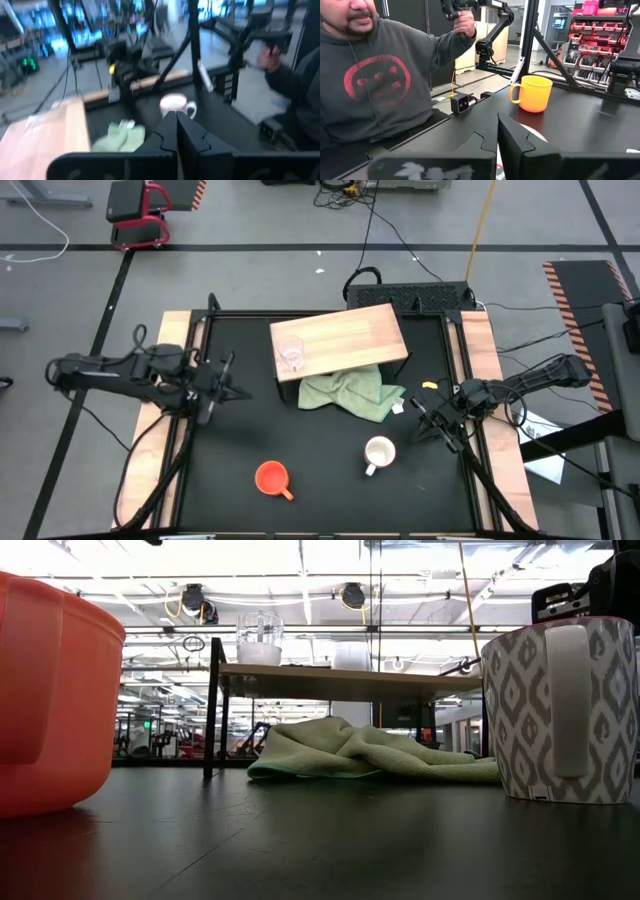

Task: Stack small to large cups/mugs on shelf
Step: Put orange cup on the shelf

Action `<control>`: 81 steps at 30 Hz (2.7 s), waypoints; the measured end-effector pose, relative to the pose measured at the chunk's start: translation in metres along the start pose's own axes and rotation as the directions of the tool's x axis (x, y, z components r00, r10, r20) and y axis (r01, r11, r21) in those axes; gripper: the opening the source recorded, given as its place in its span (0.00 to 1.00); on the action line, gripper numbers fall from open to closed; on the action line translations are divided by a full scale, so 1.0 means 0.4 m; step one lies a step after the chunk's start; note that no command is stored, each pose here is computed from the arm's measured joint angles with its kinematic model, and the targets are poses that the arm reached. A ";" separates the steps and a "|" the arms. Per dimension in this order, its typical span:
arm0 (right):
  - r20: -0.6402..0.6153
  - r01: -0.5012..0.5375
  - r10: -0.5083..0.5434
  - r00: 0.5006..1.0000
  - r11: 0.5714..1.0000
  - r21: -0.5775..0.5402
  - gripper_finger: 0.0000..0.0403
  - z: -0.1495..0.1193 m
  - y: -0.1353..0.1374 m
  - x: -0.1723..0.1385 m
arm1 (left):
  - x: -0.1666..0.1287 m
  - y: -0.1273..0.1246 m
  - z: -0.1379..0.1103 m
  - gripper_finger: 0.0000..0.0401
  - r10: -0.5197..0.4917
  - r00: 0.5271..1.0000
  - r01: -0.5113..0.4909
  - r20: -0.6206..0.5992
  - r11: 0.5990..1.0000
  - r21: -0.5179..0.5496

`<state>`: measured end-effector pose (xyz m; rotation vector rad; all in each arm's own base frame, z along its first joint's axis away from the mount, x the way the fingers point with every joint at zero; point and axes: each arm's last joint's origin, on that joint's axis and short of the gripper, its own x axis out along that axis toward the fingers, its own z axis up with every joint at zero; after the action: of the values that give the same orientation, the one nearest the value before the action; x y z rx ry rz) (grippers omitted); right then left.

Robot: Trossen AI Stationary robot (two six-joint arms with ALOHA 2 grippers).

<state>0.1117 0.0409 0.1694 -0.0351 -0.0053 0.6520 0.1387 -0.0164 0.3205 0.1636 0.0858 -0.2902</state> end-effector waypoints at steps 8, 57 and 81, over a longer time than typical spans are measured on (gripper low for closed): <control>-0.001 0.000 0.000 1.000 0.999 0.032 0.00 0.000 0.000 0.000 | 0.026 -0.023 -0.107 0.00 0.020 1.000 -0.021 0.005 0.999 0.040; 0.015 0.000 0.000 1.000 1.000 -0.011 0.00 0.004 0.000 0.000 | 0.048 -0.205 -0.302 0.00 -0.264 0.957 0.274 0.121 0.959 -0.070; 0.014 0.000 0.000 1.000 1.000 -0.009 0.00 0.003 0.000 0.000 | 0.138 -0.281 -0.333 0.00 -0.260 0.963 0.266 0.065 0.956 -0.125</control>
<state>0.1117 0.0409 0.1707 -0.0394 -0.0213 0.6521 0.1504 -0.1151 0.1668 0.0115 0.0791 -0.5532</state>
